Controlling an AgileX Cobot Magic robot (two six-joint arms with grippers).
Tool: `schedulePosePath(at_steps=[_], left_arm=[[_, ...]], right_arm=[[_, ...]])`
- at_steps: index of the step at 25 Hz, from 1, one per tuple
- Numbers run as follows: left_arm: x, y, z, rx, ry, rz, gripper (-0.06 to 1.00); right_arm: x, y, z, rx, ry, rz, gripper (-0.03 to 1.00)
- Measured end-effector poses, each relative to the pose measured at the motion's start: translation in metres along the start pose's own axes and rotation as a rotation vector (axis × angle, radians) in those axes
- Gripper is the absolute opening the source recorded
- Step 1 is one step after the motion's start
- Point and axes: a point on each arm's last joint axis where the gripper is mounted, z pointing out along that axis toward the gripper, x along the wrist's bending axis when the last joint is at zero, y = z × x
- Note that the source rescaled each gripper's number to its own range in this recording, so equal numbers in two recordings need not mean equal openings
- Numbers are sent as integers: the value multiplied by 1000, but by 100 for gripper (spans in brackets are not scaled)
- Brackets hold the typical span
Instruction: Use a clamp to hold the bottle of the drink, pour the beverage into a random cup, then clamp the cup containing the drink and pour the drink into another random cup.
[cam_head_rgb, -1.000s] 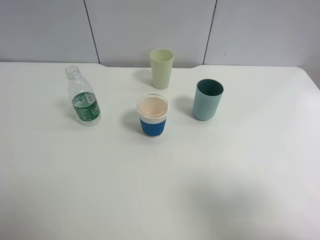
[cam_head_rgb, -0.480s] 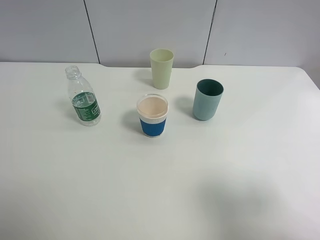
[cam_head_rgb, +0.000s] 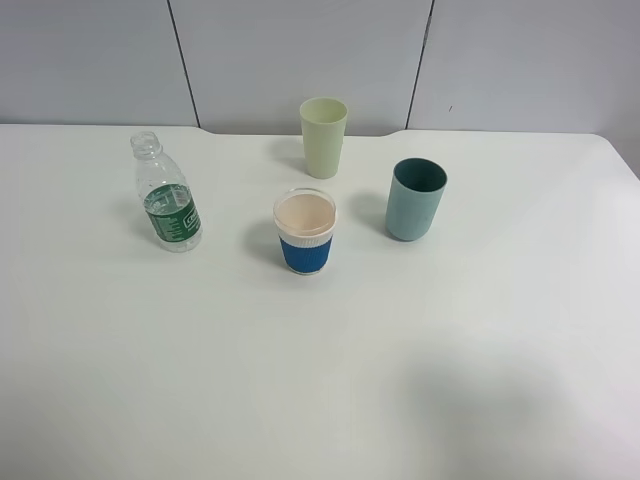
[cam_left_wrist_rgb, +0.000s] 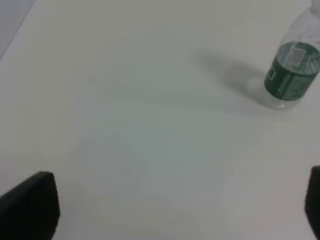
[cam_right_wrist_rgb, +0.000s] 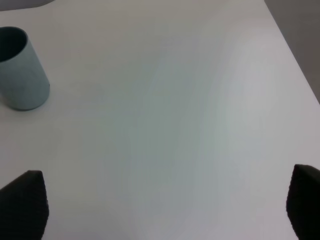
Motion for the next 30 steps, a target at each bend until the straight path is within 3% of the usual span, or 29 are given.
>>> schedulePosePath(at_steps=[30], left_arm=[[0, 0, 0, 0, 0, 0, 100]], right_arm=[[0, 0, 0, 0, 0, 0, 84]])
